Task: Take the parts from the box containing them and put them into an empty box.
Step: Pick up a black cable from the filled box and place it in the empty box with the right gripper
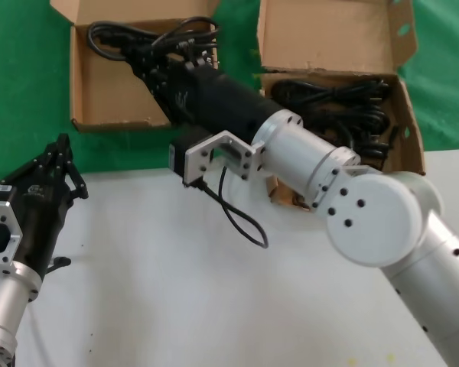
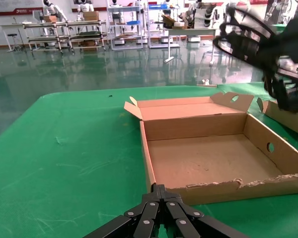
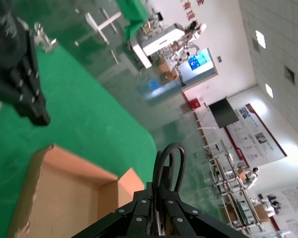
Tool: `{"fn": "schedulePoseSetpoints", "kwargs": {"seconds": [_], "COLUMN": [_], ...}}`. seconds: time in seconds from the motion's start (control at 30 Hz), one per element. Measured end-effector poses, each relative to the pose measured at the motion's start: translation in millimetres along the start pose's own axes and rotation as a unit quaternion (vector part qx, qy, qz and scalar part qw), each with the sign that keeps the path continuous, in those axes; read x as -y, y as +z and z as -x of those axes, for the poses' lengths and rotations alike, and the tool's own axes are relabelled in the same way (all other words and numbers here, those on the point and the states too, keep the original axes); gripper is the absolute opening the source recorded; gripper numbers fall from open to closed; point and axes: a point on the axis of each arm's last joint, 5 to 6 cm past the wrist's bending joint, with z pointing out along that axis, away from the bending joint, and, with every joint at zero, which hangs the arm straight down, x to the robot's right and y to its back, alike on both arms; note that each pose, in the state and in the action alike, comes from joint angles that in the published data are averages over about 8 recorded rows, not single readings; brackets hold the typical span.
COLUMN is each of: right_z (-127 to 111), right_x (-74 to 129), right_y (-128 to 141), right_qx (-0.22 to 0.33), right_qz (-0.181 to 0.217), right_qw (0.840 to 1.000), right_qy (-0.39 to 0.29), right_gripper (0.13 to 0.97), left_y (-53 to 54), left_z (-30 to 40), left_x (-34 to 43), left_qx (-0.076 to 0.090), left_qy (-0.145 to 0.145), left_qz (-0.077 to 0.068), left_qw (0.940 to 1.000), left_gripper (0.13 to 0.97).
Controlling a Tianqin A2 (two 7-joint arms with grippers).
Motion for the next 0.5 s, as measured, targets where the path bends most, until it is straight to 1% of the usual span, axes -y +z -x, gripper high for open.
{"fn": "schedulePoseSetpoints", "kwargs": {"seconds": [0.1,0.23,0.4,0.5], "right_z": [9.9,17.2,20.5,19.7], "right_x": [-2.2,-4.9,-8.3,-11.3], "right_y": [5.2,9.0,10.7,10.6], "right_qx": [0.001,-0.001,-0.005,-0.009], "right_qz": [0.010,0.020,0.029,0.036], "right_qw": [1.000,1.000,0.999,0.999], "right_qy": [-0.010,-0.018,-0.021,-0.023], "right_gripper": [0.177,0.197,0.202,0.242], "left_y": [0.0,0.0,0.0,0.0], "left_z": [0.0,0.0,0.0,0.0], "left_x": [0.0,0.0,0.0,0.0], "left_qx": [0.000,0.000,0.000,0.000], "left_qy": [0.000,0.000,0.000,0.000], "left_qz": [0.000,0.000,0.000,0.000], "left_qw": [1.0000,1.0000,1.0000,1.0000], "left_gripper": [0.145,0.145,0.145,0.145]}}
